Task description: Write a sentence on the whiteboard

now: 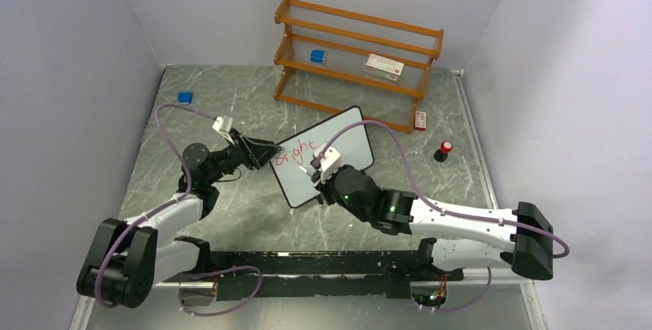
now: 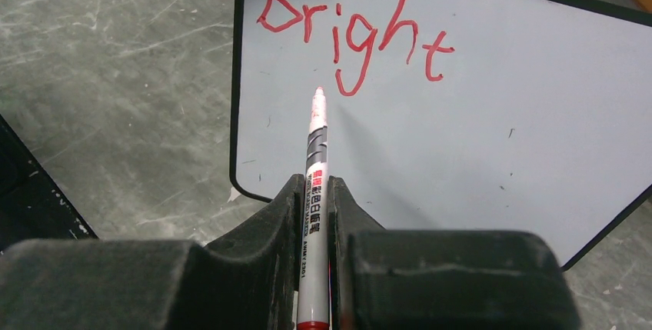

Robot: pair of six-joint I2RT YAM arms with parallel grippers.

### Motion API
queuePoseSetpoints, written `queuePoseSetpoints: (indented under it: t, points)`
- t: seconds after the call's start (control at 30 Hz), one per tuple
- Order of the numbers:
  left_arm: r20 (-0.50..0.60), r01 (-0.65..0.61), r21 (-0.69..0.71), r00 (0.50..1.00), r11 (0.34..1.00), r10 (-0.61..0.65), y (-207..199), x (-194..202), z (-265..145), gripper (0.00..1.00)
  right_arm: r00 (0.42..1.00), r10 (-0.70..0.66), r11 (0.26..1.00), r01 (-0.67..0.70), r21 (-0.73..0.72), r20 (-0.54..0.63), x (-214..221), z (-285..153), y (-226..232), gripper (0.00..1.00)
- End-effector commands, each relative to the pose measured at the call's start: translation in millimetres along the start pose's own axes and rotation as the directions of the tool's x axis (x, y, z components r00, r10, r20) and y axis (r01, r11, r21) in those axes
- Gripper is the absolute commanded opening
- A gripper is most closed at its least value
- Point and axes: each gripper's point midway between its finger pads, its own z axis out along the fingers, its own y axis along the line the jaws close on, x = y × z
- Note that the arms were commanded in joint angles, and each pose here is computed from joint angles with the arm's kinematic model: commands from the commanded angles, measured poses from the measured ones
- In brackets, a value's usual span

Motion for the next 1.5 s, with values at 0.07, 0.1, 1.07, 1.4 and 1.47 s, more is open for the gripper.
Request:
queuePoseSetpoints:
  t: [0.07, 0.1, 1.07, 1.4, 1.47]
  points:
    - [0.024, -0.092, 0.138, 0.996, 0.986, 0.089, -23.8, -24.7, 12.4, 0.51, 0.998, 0.010, 1.000, -0.009, -0.014, 0.061, -25.6, 1.2, 4.9, 0.00]
    - [0.019, -0.093, 0.143, 0.996, 0.985, 0.092, -24.2, -24.8, 13.3, 0.49, 0.998, 0.010, 1.000, -0.009, -0.014, 0.060, -25.3, 1.6, 5.2, 0.00]
    - [-0.042, -0.126, 0.184, 0.990, 0.975, 0.136, -20.1, -4.6, 13.7, 0.19, 0.996, -0.075, 0.993, 0.080, 0.089, -0.059, -1.5, 14.0, 28.8, 0.00]
    - [-0.046, -0.153, 0.198, 0.985, 0.968, 0.165, -17.7, -0.6, 14.2, 0.05, 0.994, -0.081, 0.991, 0.088, 0.104, -0.073, -0.1, 16.7, 32.2, 0.00]
    - [-0.050, -0.153, 0.198, 0.985, 0.968, 0.166, -16.5, 1.3, 14.1, 0.05, 0.994, -0.082, 0.989, 0.090, 0.113, -0.076, 1.1, 17.5, 32.5, 0.00]
